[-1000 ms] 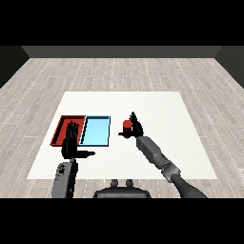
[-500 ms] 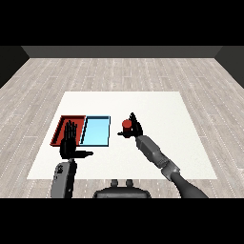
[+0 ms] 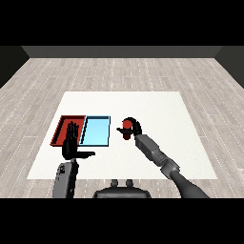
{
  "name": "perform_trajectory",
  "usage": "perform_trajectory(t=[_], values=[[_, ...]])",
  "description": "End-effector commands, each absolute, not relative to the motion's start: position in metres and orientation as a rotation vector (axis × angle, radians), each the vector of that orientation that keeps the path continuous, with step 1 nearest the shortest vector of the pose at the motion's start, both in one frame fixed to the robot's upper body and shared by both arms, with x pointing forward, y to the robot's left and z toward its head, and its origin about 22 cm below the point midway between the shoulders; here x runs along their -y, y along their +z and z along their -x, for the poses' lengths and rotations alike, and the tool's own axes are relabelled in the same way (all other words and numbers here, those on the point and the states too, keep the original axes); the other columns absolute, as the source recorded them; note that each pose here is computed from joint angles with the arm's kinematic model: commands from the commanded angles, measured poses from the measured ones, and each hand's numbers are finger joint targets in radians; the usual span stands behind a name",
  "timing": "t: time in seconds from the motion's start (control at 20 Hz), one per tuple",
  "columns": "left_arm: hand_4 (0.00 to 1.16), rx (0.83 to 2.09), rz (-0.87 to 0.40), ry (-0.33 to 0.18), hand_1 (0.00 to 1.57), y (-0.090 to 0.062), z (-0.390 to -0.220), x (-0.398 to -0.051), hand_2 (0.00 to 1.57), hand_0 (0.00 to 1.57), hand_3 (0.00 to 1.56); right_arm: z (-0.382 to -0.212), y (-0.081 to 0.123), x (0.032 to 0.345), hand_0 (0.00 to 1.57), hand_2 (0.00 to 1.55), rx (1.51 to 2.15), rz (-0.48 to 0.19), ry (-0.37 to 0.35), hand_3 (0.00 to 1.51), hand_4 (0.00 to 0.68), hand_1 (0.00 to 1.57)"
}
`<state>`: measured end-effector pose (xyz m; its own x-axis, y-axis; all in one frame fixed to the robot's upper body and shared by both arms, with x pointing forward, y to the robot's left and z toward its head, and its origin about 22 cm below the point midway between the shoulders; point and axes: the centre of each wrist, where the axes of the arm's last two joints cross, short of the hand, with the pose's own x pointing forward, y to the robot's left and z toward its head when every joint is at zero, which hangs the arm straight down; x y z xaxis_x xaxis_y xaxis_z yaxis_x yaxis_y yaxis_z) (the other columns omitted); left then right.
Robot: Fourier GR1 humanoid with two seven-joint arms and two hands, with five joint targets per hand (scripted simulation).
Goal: Pick the red can and put it in the red box
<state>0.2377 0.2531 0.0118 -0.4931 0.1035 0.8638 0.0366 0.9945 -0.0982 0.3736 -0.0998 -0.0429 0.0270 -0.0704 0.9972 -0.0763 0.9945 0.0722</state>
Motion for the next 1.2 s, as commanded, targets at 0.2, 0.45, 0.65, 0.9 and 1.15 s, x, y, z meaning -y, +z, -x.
perform_trajectory(t=[0.2,0.45,0.65,0.9,1.15], values=[[0.0,2.07,0.103,0.071,0.0,0.016,-0.237,-0.248,0.0,0.0,0.0,-0.356,-0.059,0.096,1.53,1.47,1.52,-0.036,0.081,1.42,0.548,1.53],[0.0,2.086,0.107,0.095,0.0,0.024,-0.222,-0.252,0.0,0.0,0.0,-0.37,-0.05,0.102,1.55,1.47,1.544,-0.042,0.049,1.41,0.558,1.55],[0.0,2.097,0.105,0.082,0.0,0.017,-0.25,-0.255,0.0,0.0,0.0,-0.384,-0.027,0.09,1.53,1.47,1.619,-0.031,0.047,1.4,0.58,1.53],[0.0,2.081,0.123,0.072,0.0,0.012,-0.231,-0.251,0.0,0.0,0.0,-0.372,-0.031,0.084,1.54,1.47,1.677,-0.039,0.031,1.38,0.586,1.54],[0.0,2.061,0.105,0.015,0.0,0.035,-0.236,-0.251,0.0,0.0,0.0,-0.39,0.017,0.093,1.52,1.46,1.785,-0.051,0.027,1.38,0.608,1.52]])
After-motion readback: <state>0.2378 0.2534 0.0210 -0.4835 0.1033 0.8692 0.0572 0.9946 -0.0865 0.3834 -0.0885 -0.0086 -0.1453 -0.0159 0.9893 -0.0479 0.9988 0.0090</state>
